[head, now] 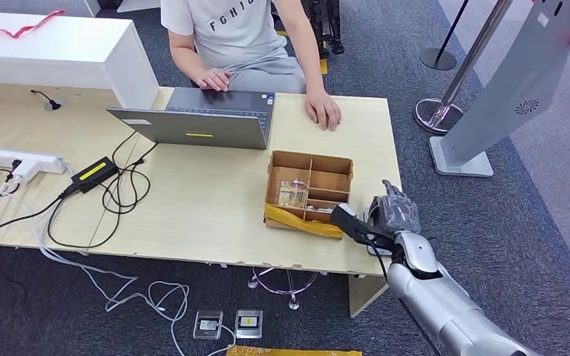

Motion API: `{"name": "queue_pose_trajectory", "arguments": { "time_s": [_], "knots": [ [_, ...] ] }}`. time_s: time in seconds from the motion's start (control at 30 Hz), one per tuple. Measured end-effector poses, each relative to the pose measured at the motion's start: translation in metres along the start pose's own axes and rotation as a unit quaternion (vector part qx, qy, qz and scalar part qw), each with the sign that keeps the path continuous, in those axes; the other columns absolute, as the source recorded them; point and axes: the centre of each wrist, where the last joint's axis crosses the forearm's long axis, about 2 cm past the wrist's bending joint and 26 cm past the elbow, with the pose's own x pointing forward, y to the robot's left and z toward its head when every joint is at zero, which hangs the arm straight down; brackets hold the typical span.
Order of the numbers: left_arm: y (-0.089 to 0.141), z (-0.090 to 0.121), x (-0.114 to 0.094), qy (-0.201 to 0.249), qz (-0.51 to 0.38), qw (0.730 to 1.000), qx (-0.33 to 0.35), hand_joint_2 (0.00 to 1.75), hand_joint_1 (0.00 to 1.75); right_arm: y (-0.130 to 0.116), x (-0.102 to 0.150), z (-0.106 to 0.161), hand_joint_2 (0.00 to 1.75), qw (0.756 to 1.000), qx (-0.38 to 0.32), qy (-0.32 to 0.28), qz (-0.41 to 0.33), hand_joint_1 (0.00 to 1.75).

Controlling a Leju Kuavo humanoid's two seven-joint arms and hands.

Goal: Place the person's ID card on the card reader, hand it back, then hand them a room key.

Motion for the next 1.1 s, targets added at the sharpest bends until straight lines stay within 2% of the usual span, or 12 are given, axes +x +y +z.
{"name": "queue_pose_trajectory", "arguments": {
  "time_s": [0.27,0.73,1.1],
  "knots": [
    [0.000,0.000,0.000,0.006,0.008,1.000,0.010,0.00,0.00,0.004,0.002,-0.001,1.75,1.000,0.000,0.014,-0.019,1.75],
    [-0.004,0.002,-0.001,0.006,0.008,1.000,0.007,0.00,0.00,-0.033,-0.013,-0.018,1.75,0.997,-0.042,0.052,-0.027,1.75],
    [-0.004,0.001,-0.002,-0.009,-0.019,1.000,-0.010,0.00,0.00,-0.059,-0.061,-0.017,1.75,0.989,-0.075,0.125,-0.008,1.75]
  ]
}}
